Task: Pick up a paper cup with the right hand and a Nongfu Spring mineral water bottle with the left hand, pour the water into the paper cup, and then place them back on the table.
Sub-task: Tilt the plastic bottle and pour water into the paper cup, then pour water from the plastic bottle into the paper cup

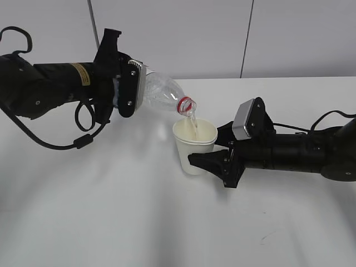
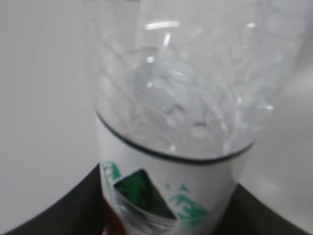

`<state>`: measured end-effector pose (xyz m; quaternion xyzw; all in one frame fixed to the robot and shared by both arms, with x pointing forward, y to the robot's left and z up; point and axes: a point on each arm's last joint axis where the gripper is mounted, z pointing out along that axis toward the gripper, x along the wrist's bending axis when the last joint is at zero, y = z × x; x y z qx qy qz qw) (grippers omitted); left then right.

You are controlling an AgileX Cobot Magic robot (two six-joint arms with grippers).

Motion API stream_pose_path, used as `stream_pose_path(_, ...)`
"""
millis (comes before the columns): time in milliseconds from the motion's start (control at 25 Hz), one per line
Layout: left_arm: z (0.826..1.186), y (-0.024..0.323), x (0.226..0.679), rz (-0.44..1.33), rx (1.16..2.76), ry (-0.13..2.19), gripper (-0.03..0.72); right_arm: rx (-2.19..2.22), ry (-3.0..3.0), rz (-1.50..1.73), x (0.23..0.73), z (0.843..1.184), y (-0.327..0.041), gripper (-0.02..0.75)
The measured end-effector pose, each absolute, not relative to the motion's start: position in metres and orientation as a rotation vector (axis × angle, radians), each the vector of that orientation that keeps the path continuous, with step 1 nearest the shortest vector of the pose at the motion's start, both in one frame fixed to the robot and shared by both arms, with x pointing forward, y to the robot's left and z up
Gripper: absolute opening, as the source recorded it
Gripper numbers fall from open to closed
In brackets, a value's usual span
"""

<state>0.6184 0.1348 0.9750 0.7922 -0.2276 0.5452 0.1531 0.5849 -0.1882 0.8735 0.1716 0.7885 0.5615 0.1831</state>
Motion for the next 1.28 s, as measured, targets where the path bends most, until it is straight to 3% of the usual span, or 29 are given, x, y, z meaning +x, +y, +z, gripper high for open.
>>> stream_pose_path(1280, 0.9787, 0.1328, 0.6187, 1.625, 2.22, -0.724, 0.365, 0.417, 2.267, 1.585, 0.5809, 0.8721, -0.1866, 0.485)
